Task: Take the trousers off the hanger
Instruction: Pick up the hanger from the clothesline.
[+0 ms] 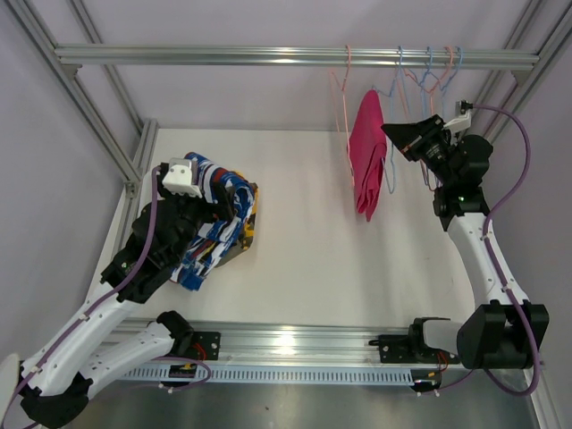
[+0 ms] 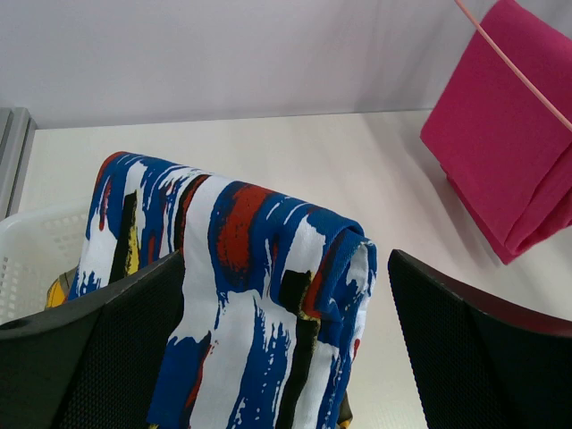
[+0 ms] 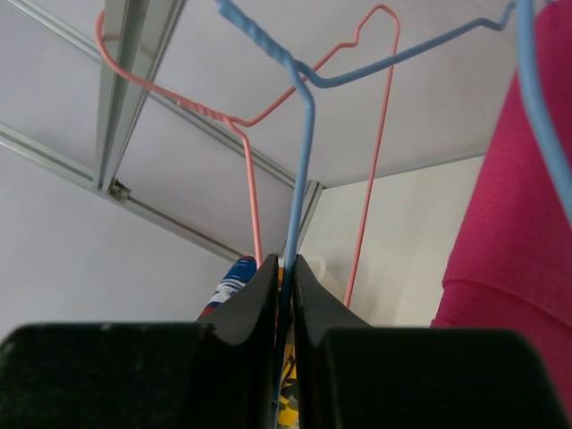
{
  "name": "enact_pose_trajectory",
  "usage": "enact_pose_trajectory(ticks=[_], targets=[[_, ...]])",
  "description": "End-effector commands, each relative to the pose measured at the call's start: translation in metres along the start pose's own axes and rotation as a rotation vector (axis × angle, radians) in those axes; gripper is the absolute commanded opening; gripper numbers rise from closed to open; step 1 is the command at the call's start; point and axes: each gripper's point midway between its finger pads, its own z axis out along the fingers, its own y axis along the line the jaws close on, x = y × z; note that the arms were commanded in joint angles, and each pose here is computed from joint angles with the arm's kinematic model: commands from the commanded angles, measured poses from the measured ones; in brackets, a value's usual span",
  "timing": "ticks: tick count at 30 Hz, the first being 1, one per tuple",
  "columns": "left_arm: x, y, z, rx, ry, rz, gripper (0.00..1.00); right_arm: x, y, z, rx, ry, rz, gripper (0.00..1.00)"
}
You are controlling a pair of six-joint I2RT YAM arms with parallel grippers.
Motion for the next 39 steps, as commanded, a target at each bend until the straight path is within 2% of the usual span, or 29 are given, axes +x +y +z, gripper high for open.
enact_pose_trajectory(ticks=[1, 5, 23, 39], targets=[[-0.007, -0.001, 0.0, 0.008, -0.033, 0.001, 0.99, -0.016, 0.03, -0.001, -0.107, -0.042, -0.06, 0.08], [-0.007, -0.002, -0.001, 0.013, -0.036, 0.0, 0.99, -0.018, 0.039, -0.001, -0.127, -0.044, -0.08, 0.0], [-0.006, -0.006, -0.002, 0.036, -0.033, -0.001, 0.99, -0.057, 0.102, 0.0, -0.214, -0.12, -0.189, 0.0], [-0.007, -0.007, -0.002, 0.037, -0.034, 0.004, 0.99, -0.09, 0.131, -0.013, -0.222, -0.256, -0.214, 0.0]])
